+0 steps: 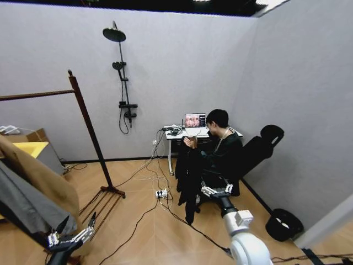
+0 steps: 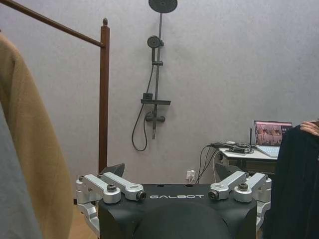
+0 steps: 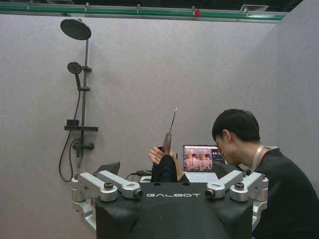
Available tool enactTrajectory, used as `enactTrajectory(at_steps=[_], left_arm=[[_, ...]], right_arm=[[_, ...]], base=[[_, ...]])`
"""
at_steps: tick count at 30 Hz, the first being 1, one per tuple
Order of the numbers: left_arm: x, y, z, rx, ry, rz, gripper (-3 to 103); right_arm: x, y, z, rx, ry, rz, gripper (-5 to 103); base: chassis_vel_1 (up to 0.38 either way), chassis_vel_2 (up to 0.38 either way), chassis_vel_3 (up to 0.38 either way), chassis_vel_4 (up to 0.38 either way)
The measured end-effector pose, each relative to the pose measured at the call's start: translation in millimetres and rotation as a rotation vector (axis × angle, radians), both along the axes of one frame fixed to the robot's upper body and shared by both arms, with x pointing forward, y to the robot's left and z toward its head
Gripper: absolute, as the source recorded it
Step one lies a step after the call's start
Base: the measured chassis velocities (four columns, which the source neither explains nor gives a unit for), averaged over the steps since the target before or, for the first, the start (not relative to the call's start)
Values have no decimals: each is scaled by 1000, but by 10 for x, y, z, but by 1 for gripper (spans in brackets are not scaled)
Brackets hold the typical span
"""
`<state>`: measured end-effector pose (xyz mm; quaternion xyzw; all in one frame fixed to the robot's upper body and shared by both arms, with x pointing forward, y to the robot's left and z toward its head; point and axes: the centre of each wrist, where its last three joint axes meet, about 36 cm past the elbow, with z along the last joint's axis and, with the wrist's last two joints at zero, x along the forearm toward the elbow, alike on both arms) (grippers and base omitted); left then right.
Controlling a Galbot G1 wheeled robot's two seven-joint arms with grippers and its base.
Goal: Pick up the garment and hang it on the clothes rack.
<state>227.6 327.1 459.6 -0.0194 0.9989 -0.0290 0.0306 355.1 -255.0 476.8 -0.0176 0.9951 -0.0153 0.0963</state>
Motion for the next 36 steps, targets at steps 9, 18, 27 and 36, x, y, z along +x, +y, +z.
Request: enactTrajectory(at_steps=[9,18,27,36], left_arm=[[0,0,0,0,0,0,100],[1,0,0,0,0,0,100],[1,0,1,0,0,0,100],[1,0,0,0,0,0,100]], right_arm=[[29,-18,48,9,-20,-7,100],[112,-32,113,28,-48,-3,100],[194,-16,62,50,-42,-2,100],[300,-55,108,58,-48,-31,100]], base=[[-43,24,37,-31],[-179,171,207,-190],[-228,226,243,-238],[-163,161,161,-159]])
